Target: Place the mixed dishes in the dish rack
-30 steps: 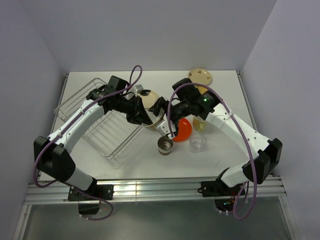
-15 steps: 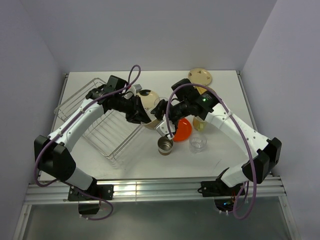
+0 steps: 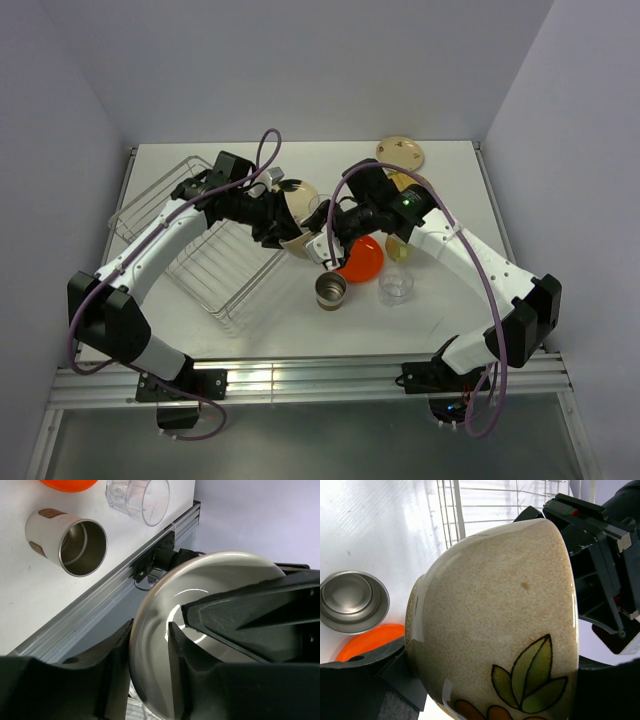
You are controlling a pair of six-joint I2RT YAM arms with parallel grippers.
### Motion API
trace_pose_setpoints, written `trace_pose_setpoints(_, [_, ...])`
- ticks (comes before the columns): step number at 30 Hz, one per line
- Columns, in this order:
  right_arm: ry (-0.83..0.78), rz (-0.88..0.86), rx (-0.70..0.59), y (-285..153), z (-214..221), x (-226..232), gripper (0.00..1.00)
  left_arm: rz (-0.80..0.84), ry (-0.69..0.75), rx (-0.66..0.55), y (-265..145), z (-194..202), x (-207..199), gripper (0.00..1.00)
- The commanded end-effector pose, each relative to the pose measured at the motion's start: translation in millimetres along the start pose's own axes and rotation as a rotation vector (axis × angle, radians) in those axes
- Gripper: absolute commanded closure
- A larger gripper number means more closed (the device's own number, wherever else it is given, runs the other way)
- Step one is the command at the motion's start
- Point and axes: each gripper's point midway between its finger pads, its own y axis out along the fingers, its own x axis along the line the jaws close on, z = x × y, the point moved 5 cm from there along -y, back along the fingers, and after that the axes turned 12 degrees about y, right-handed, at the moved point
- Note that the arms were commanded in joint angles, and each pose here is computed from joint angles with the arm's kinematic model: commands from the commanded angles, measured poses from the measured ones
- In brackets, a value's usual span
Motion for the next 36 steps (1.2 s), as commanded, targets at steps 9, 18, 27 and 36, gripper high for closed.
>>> trace_pose_setpoints(9, [-0.014,0.121,-0.118,-13,-22,-23,0.53,-0.002,0.076,-0.136,-43,-6,-19,0.5])
trace_pose_setpoints(18, [0.066,0.152,-0.164,-18,-22,-30,0.53,-0.102,0.064,-0.216,-63,-8,-11,0.46])
trace_pose_setpoints(27, [0.163,0.122,-0.22,-12,-18,-28,0.53,-0.418,0.109,-0.523,-129,-38,-26,0.41])
trace_pose_setpoints(36, [0.435,0.098,-0.339,9,-19,-45,0.52,-0.457,0.291,-0.889,-188,-21,-62,0.41])
